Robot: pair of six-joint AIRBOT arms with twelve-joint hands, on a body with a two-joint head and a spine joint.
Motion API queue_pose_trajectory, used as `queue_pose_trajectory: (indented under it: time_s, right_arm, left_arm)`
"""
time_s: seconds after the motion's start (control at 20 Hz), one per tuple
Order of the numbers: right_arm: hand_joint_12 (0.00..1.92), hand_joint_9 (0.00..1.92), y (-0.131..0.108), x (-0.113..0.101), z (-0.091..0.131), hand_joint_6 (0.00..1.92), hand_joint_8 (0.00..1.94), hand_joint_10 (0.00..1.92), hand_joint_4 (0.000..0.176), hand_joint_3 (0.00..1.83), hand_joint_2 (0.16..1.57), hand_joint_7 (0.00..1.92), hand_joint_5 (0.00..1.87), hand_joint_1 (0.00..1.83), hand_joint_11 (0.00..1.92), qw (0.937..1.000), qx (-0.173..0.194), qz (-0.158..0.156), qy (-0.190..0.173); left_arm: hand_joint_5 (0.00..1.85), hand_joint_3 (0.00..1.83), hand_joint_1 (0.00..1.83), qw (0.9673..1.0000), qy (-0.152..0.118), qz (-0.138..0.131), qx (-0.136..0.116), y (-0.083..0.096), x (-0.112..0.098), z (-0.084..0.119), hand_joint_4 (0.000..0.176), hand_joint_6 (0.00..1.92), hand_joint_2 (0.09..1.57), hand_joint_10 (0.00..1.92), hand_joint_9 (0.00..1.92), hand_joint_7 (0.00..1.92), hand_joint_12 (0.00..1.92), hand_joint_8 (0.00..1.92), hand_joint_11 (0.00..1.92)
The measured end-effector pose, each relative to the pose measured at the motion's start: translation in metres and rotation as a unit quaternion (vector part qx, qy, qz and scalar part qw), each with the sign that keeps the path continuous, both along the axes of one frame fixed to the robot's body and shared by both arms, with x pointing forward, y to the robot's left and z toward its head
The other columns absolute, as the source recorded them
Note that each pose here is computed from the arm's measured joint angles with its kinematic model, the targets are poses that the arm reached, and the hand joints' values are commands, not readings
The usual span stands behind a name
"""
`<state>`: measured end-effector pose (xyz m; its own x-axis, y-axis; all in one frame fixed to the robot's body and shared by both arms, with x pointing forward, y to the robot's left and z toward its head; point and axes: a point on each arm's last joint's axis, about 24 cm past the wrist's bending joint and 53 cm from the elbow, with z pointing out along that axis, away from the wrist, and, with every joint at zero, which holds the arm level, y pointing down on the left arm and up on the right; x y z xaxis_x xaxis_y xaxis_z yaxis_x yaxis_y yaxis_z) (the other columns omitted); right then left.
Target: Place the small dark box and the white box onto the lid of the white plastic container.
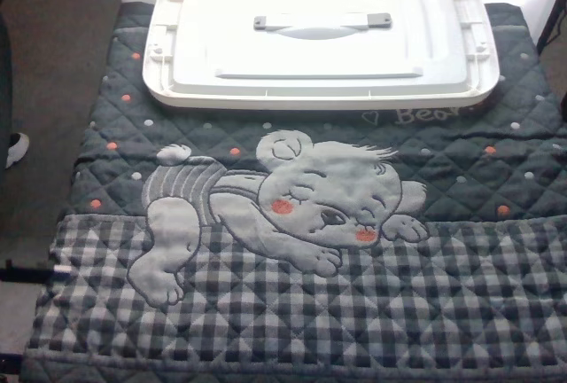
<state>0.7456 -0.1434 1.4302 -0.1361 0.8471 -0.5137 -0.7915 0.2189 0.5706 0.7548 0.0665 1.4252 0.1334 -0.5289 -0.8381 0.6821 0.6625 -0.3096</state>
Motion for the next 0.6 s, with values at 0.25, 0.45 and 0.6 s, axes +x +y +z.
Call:
queue_pose_trajectory:
  time_s: [0.25, 0.45, 0.6]
  right_arm:
    - [0.0, 0.0, -0.013, 0.016, -0.009, 0.0, 0.0, 0.0, 0.176, 0.0, 0.96, 0.0, 0.0, 1.01, 0.0, 0.9991, 0.008, -0.019, 0.038]
    - [0.02, 0.0, -0.005, -0.001, -0.044, 0.0, 0.0, 0.0, 0.176, 0.0, 0.97, 0.0, 0.0, 0.87, 0.04, 0.999, -0.013, 0.004, 0.042]
    - [0.01, 0.0, -0.005, -0.02, -0.058, 0.0, 0.0, 0.0, 0.143, 0.0, 0.94, 0.0, 0.0, 0.83, 0.01, 0.999, -0.007, 0.025, 0.037]
  left_arm:
    - [0.04, 0.0, 1.01, 0.9988, 0.047, 0.003, 0.013, -0.007, 0.011, -0.037, 0.176, 0.0, 0.97, 0.0, 0.0, 0.0, 0.02, 0.0, 0.03]
    - [0.0, 0.02, 0.96, 0.9986, 0.047, -0.012, 0.023, -0.013, -0.006, -0.063, 0.176, 0.0, 1.03, 0.0, 0.0, 0.0, 0.0, 0.0, 0.0]
    - [0.0, 0.0, 0.81, 0.999, 0.03, -0.023, 0.023, -0.007, -0.028, -0.07, 0.156, 0.0, 1.0, 0.0, 0.0, 0.0, 0.0, 0.0, 0.0]
